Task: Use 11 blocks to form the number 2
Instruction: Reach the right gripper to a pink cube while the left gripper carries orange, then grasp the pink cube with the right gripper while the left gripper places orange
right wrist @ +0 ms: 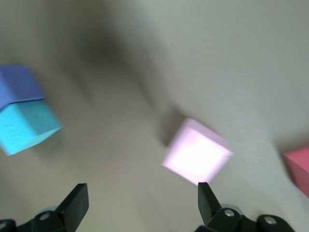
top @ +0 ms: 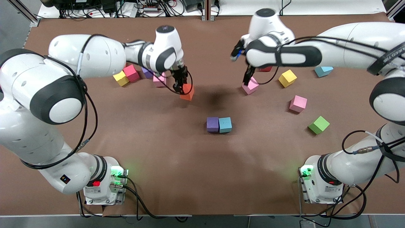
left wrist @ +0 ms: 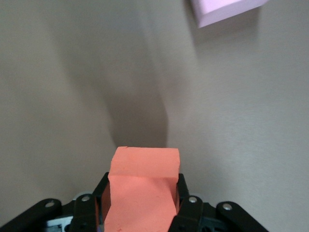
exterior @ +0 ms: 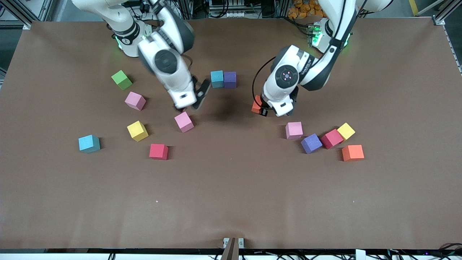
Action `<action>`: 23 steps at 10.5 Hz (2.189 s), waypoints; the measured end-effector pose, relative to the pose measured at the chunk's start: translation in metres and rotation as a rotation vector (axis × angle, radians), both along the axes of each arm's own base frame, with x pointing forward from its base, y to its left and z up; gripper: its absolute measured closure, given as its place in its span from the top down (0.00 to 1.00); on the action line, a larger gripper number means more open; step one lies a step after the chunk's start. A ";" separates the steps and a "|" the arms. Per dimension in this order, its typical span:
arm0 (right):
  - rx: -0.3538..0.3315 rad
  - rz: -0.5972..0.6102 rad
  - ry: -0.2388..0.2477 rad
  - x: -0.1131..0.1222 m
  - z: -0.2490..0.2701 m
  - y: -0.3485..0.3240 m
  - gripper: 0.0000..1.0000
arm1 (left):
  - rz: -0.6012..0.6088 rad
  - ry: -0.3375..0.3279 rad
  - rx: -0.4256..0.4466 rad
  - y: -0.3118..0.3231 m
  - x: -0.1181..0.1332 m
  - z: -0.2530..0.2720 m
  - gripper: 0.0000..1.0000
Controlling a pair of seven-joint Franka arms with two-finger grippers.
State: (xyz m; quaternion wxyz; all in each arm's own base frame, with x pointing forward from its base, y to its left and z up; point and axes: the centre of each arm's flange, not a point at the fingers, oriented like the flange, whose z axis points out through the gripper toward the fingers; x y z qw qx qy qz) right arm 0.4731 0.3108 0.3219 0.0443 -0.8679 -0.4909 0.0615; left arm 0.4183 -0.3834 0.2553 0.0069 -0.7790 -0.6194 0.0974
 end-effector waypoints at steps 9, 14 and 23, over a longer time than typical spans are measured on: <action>-0.052 -0.307 -0.075 0.031 -0.070 -0.006 1.00 | 0.257 -0.025 0.002 -0.012 -0.069 -0.014 0.55; -0.039 -0.321 -0.059 0.027 -0.115 -0.004 1.00 | 0.285 -0.032 0.000 -0.040 -0.102 -0.039 0.55; -0.071 -0.385 -0.033 0.013 -0.131 -0.006 0.73 | 0.285 -0.015 0.021 -0.055 -0.137 -0.043 0.55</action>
